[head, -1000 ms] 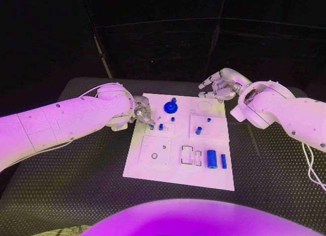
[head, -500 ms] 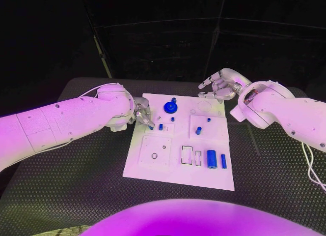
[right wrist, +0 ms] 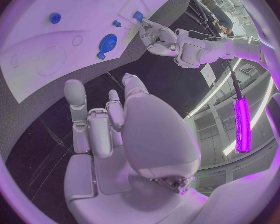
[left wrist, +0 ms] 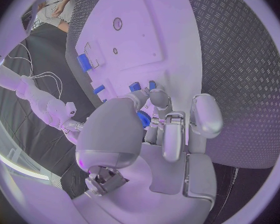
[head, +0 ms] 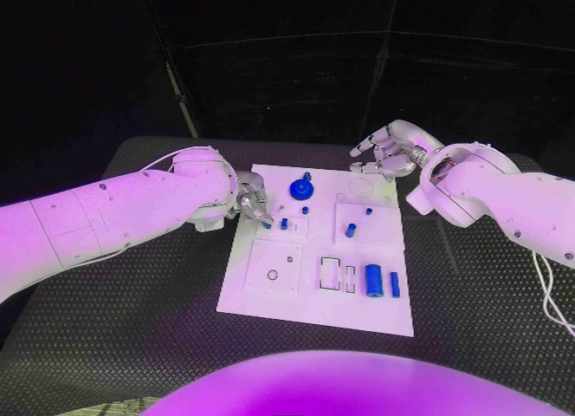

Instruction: Assemble the parts on the task board

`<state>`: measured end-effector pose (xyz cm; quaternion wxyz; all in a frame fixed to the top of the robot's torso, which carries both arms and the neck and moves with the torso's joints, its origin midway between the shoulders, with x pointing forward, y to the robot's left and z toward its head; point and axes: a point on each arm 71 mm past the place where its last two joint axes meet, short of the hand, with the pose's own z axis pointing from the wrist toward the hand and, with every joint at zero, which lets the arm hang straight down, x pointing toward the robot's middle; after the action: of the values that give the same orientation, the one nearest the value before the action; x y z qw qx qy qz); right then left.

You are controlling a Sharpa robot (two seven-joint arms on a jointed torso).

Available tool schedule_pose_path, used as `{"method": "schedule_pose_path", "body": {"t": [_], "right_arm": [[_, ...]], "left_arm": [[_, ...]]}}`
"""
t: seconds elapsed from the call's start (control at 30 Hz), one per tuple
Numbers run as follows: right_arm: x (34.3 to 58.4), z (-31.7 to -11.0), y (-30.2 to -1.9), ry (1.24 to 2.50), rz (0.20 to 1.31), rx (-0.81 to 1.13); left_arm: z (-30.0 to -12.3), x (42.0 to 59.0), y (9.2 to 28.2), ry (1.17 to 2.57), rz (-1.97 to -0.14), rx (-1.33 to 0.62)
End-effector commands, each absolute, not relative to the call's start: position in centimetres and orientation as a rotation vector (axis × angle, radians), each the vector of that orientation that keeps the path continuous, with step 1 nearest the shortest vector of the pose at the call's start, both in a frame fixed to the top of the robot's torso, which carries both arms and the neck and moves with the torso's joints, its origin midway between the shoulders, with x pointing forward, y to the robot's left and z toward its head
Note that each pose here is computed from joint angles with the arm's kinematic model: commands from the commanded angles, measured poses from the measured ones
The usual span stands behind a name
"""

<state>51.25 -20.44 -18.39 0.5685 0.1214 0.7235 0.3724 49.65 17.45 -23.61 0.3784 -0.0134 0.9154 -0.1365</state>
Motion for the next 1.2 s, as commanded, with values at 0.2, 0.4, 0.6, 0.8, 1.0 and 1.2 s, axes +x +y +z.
{"method": "schedule_pose_path", "body": {"t": [0.2, 0.4, 0.6, 0.8, 1.0, 1.2], "right_arm": [[51.2, -18.3, -20.3, 1.698, 0.883, 0.276], [51.2, -18.3, -20.3, 1.698, 0.883, 0.276], [51.2, -18.3, -20.3, 1.698, 0.883, 0.276], [51.2, -18.3, -20.3, 1.698, 0.883, 0.276], [51.2, -18.3, -20.3, 1.698, 0.883, 0.276], [51.2, -18.2, -20.3, 1.697, 0.883, 0.277]], "left_arm": [[-24.2, 49.4, 17.2, 2.388, -0.326, 0.01], [-24.6, 49.3, 17.0, 2.409, -0.317, 0.029], [-24.8, 49.4, 16.8, 2.419, -0.311, 0.036], [-25.0, 49.5, 16.6, 2.424, -0.309, 0.041], [-25.1, 49.6, 16.5, 2.426, -0.307, 0.042], [-25.1, 49.8, 16.6, 2.426, -0.301, 0.035]]}}
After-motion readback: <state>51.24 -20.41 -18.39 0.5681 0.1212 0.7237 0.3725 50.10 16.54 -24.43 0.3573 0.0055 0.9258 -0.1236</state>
